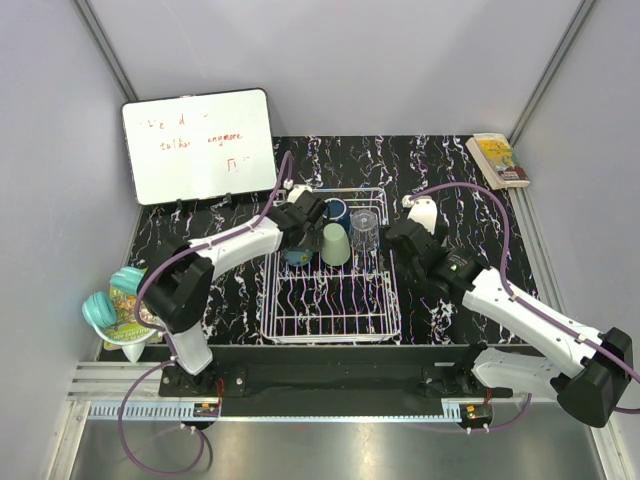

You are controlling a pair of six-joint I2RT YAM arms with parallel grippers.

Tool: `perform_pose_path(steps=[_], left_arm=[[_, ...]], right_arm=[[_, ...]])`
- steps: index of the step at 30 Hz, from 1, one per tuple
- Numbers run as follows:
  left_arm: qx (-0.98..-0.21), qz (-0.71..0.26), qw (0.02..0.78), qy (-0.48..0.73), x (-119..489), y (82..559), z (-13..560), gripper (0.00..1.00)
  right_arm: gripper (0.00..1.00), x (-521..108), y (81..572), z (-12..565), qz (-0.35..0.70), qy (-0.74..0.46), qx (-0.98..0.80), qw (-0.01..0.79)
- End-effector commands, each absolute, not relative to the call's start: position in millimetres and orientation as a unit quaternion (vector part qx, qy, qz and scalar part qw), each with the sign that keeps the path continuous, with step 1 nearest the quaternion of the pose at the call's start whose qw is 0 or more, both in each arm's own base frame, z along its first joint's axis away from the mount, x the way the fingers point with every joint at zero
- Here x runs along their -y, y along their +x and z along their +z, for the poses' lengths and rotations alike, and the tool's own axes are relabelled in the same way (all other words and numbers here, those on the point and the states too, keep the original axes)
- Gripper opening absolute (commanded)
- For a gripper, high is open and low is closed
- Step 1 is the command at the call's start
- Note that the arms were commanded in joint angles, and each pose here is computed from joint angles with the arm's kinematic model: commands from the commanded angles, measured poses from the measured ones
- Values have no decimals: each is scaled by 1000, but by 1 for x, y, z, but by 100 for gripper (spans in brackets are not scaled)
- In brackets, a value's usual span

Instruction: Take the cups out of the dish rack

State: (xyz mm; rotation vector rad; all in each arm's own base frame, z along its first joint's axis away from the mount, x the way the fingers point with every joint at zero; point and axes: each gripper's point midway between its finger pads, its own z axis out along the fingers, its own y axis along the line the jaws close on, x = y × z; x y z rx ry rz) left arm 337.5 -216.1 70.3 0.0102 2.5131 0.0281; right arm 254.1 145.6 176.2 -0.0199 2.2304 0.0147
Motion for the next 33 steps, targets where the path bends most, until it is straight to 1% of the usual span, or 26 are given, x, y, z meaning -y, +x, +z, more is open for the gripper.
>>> perform_pose_path(steps=[1, 8, 14, 21, 25, 26, 28, 33], left_arm=[[-936, 14, 351, -7, 206, 343, 102, 0], [-922, 13, 386, 0, 198, 343, 135, 0], [-906, -26, 423, 11, 203, 344, 185, 0], [-887, -110, 448, 22, 220, 333, 234, 0], [-874, -185, 447, 44, 242, 323, 249, 0], [-871, -199, 446, 50, 247, 321, 249, 0], [-850, -250, 460, 61, 260, 317, 266, 0], [-809, -336, 475, 84, 282, 304, 296, 0]], right_arm=[[100, -152, 257, 184, 28, 7, -890, 455], [100, -152, 258, 188, 29, 7, -887, 460], [100, -154, 260, 200, 40, 12, -882, 469], [100, -156, 260, 211, 52, 14, -877, 478], [99, -156, 259, 221, 64, 17, -870, 489], [100, -158, 259, 227, 78, 18, -866, 494], [100, -159, 258, 232, 90, 23, -861, 499], [100, -169, 251, 259, 165, 33, -835, 523]])
